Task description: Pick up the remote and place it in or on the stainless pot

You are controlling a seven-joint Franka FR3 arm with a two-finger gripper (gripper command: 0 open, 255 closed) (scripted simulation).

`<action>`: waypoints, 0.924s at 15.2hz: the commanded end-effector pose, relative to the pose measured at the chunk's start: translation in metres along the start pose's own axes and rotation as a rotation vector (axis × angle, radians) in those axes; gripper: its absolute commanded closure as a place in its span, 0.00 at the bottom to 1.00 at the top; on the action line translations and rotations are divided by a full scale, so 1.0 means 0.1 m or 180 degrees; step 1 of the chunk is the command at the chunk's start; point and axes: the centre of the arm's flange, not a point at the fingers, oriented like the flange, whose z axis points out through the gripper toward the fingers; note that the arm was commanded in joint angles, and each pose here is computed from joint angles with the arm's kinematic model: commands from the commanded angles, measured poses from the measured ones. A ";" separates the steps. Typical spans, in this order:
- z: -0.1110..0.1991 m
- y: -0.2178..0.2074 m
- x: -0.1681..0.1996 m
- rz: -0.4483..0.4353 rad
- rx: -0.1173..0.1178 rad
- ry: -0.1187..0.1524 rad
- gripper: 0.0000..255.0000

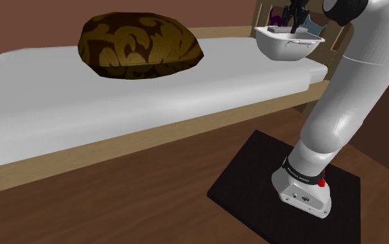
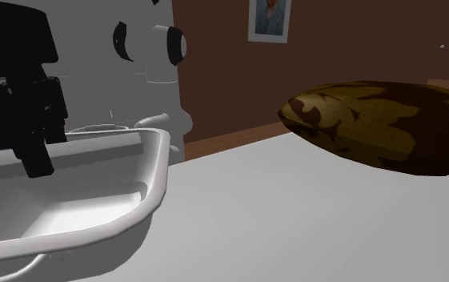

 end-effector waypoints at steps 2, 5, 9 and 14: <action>0.00 0.00 0.00 0.0000 -0.0001 0.0000 1.00; 0.00 0.00 0.00 0.0000 -0.0001 0.0000 0.00; -0.13 0.00 0.00 0.0000 -0.0001 0.0000 0.00; -0.50 0.00 0.00 0.0000 -0.0001 0.0000 0.00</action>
